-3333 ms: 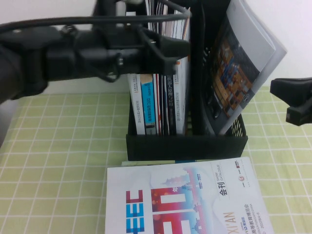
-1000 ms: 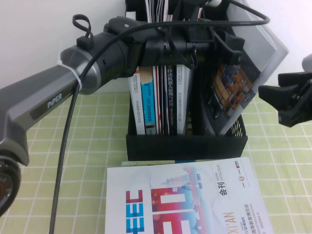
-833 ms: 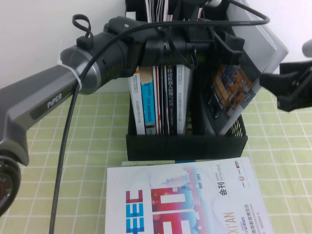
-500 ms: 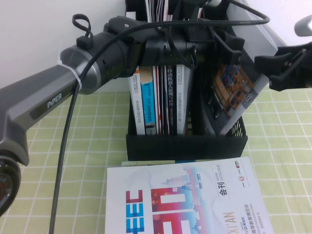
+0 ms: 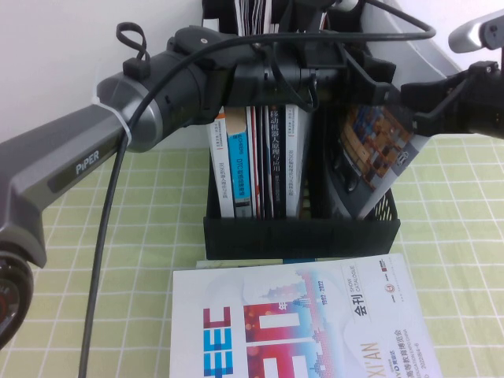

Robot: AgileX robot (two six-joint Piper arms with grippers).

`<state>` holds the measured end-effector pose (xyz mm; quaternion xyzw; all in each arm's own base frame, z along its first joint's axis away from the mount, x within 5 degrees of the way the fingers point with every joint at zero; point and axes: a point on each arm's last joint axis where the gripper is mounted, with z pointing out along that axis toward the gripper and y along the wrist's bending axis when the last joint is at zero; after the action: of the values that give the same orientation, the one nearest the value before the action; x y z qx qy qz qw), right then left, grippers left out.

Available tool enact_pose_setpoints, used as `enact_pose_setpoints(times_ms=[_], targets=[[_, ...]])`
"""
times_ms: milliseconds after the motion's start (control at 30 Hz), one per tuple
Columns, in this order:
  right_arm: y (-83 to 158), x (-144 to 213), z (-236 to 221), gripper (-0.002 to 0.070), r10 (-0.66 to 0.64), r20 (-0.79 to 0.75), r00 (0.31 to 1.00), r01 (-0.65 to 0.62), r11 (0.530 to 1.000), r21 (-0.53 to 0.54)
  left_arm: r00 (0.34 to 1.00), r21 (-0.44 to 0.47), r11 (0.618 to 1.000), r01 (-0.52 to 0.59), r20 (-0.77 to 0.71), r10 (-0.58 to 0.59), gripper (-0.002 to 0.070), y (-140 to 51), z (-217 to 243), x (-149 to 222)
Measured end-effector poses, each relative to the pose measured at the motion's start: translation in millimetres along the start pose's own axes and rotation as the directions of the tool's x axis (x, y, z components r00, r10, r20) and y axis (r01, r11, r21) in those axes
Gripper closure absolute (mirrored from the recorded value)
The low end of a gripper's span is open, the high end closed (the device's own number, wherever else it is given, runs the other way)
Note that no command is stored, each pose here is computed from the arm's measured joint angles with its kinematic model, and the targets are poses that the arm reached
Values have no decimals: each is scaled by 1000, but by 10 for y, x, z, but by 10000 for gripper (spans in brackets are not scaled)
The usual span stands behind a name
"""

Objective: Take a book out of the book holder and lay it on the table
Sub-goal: Pick up the right side book from the book shelf, then place the picked book on the book

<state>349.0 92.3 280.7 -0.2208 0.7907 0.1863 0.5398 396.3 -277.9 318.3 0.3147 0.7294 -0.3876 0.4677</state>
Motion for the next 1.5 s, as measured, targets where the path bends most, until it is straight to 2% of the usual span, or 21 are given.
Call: enact_pose_setpoints(times_ms=[200,367,567,767,933,1033,1133,1300,1400,1500], targets=[[61,-90,-74,656,-7,35,999,8,999,-32,998,9,998,-57,-31,57,677,-37,-40,-13],[120,-334,-342,657,-49,112,993,47,999,17,987,7,991,-136,-80,136,678,-93,-147,-53],[268,-640,-753,657,-107,230,967,100,994,42,984,-42,983,-177,-17,176,678,-201,-556,-414],[512,-734,-1063,658,-164,233,958,185,980,-71,989,-147,981,-124,57,134,677,-98,-1121,-741],[750,-825,-1427,658,-198,272,942,246,957,-155,994,-153,984,-95,40,103,678,-101,-1496,-850],[934,-881,-1706,658,-213,326,921,292,932,-217,994,-138,984,-111,-33,107,677,-173,-1641,-838],[1123,-883,-1952,659,-229,356,906,345,887,-307,986,-138,981,-134,-114,118,677,-230,-1767,-810],[1308,-733,-2078,659,-283,277,918,390,770,-506,963,-136,968,-210,-202,180,677,-416,-2006,-824],[1272,-643,-2024,659,-331,187,925,379,765,-520,958,-144,962,-232,-204,200,677,-573,-2169,-875],[1203,-603,-1958,659,-380,128,916,394,794,-463,961,-151,962,-228,-192,198,677,-721,-2313,-920]])
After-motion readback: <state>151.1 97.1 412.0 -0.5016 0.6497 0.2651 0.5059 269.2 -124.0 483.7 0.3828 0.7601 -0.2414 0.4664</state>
